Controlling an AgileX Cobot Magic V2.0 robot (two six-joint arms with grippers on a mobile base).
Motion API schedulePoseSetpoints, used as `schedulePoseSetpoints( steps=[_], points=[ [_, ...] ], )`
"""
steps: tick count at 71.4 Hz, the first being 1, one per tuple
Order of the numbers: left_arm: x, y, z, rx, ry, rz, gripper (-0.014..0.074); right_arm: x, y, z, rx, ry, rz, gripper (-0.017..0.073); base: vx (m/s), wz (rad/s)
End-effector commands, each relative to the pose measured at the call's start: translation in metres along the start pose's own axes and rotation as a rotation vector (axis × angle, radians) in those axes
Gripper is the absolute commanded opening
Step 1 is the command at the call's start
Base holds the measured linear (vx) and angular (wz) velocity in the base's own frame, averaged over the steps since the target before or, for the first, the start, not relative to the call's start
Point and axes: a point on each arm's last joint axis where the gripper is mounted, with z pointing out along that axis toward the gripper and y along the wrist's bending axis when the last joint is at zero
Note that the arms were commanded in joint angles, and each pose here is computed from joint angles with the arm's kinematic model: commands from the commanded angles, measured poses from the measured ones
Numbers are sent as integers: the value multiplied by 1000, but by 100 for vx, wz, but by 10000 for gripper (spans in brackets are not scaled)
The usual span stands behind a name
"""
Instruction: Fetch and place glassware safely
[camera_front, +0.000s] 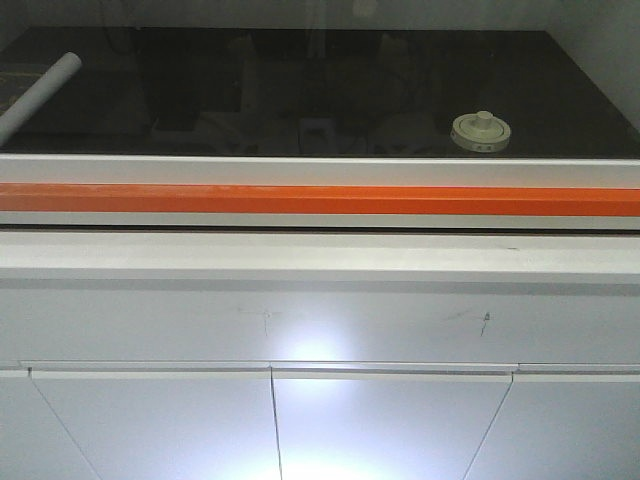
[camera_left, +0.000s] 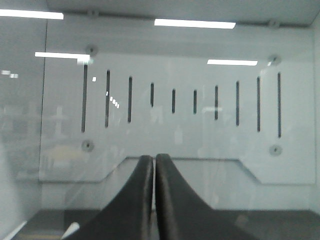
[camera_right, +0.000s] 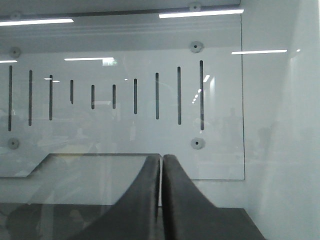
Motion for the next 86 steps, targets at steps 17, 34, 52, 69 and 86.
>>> schedulePoseSetpoints(
  steps=[17,34,52,69,86],
  points=[
    [32,3,79,-33,274,-15,-7,16,0,68,-7,142,21,-3,0,0],
    [74,6,84,-47,423,-15,-7,56,-3,70,42,374,78,-3,0,0],
    [134,3,41,17,412,-30,-7,116,7,35,-52,286,96,-3,0,0],
    [167,-3,11,112,261,-46,-7,158,15,1,-134,194,29,-3,0,0],
    [176,3,4,61,265,16,-7,170,7,-7,-33,218,13,-3,0,0]
  ],
)
